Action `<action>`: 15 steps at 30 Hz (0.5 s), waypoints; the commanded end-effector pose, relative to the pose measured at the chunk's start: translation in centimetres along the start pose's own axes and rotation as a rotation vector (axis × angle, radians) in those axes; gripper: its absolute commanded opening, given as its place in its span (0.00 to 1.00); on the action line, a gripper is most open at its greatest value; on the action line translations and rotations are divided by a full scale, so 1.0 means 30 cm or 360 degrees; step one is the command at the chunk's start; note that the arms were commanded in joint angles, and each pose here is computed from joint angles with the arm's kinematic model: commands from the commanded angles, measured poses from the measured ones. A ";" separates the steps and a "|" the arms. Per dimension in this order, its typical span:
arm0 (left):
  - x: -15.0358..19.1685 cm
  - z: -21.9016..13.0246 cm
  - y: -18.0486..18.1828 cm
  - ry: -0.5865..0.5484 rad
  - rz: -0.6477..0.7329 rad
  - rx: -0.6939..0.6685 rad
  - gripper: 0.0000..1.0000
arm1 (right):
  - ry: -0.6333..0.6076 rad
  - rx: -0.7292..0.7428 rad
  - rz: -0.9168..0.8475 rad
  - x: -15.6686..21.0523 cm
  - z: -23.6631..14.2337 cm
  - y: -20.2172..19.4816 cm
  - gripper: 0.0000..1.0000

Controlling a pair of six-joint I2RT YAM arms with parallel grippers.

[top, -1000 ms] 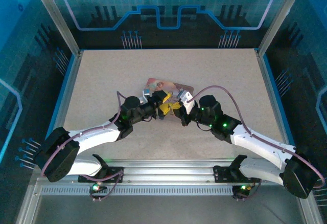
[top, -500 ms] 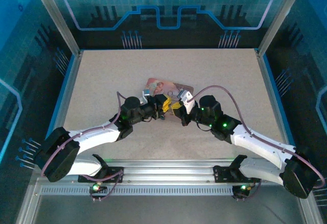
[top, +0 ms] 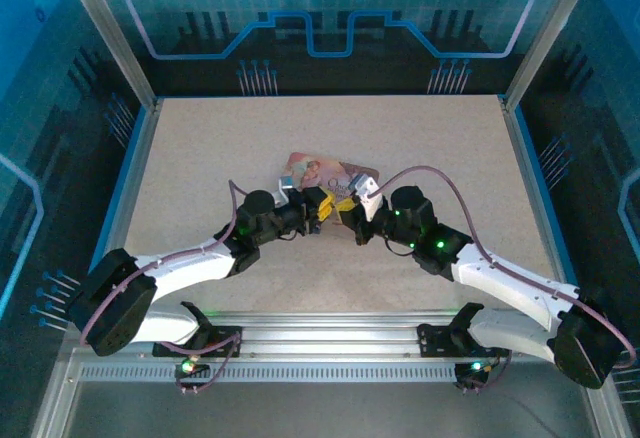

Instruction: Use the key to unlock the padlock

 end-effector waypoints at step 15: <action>-0.027 -0.081 0.056 -0.0161 -0.0146 -0.0103 0.69 | 0.0191 -0.0019 -0.0103 -0.067 0.028 -0.038 0.00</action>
Point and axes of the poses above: each hand's point on the last joint's axis, 136 mm out from that joint toward the fingers, its own z axis out along the fingers, its own y axis along the line the jaws close on, x = y × z, the point moved 2 cm from there along -z, back along the fingers, and after that the axes turned 9 degrees about z, right-handed, at the moved point
